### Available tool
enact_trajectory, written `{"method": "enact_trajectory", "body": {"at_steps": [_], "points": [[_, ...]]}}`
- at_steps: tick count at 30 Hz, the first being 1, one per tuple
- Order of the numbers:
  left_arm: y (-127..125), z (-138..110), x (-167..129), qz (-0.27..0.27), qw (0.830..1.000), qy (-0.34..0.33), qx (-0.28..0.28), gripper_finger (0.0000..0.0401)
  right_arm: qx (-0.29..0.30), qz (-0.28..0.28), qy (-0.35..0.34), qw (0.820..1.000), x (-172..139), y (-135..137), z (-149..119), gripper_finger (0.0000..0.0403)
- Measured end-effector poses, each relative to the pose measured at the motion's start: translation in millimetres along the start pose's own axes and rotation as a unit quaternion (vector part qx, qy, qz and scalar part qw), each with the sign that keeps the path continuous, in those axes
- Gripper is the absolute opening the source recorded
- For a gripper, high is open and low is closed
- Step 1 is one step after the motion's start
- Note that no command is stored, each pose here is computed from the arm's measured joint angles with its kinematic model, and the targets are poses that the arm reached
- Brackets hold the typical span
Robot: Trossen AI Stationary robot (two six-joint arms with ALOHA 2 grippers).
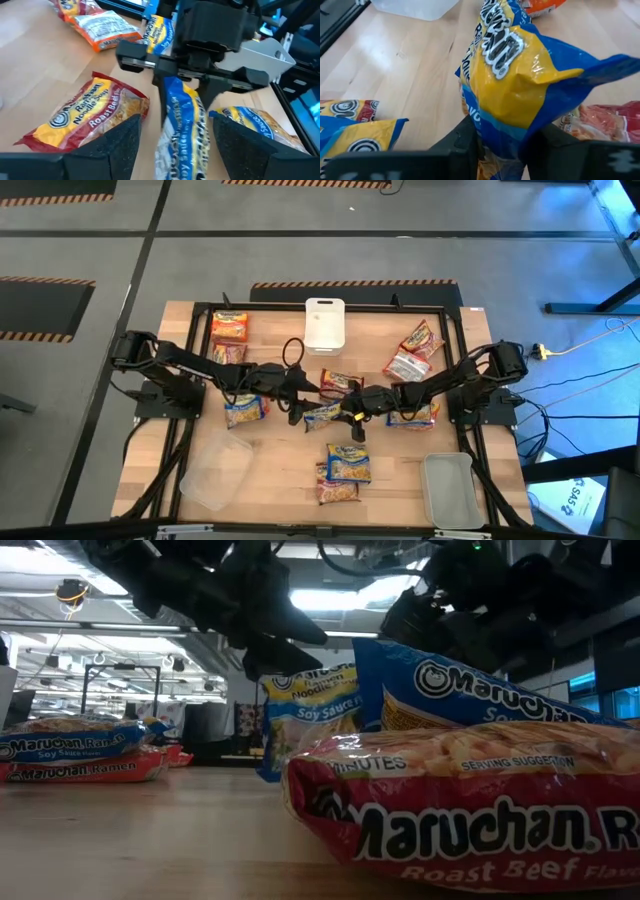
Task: Sort Maruchan noodles
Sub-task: Put the blue noodle pack into the white bin
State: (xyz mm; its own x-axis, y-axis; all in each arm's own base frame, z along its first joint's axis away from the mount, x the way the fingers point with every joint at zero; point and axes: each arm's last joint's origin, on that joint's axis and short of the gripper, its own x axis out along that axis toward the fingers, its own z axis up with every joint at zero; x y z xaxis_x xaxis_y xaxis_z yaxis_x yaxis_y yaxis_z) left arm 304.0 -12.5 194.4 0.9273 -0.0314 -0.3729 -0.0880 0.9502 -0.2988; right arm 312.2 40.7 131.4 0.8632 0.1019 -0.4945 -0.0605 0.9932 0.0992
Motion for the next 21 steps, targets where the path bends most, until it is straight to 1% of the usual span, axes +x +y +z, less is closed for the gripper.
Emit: {"method": "enact_trajectory", "body": {"at_steps": [2,6,11,14,16,19,21], "points": [[-1.0,-3.4,0.0,-0.011,1.000,0.019,0.000,0.0241,-0.008,0.000,-0.002,1.000,0.8,0.3,2.9,0.0095],[0.6,-11.7,2.5,0.004,0.999,0.044,-0.001,0.0240,-0.021,0.001,-0.009,1.000,1.8,0.9,7.6,0.0093],[-5.0,-12.6,2.1,-0.014,0.999,0.047,0.015,0.0239,-0.025,0.001,-0.013,1.000,2.4,1.3,10.5,0.0096],[-6.2,-12.5,2.2,-0.027,0.998,0.051,0.012,0.0239,-0.026,0.001,-0.013,1.000,2.4,1.3,10.5,0.0097],[-6.9,-10.1,2.9,-0.034,0.997,0.066,0.001,0.0238,-0.026,0.001,-0.013,1.000,2.4,1.3,10.5,0.0097],[-7.7,-4.3,4.7,-0.020,0.995,0.102,0.002,0.0238,-0.026,0.002,-0.020,0.999,2.3,1.5,11.9,0.0098],[-7.7,-2.0,11.3,-0.010,0.992,0.124,0.009,0.0238,-0.026,0.002,-0.026,0.999,2.3,1.6,12.9,0.0098]]}}
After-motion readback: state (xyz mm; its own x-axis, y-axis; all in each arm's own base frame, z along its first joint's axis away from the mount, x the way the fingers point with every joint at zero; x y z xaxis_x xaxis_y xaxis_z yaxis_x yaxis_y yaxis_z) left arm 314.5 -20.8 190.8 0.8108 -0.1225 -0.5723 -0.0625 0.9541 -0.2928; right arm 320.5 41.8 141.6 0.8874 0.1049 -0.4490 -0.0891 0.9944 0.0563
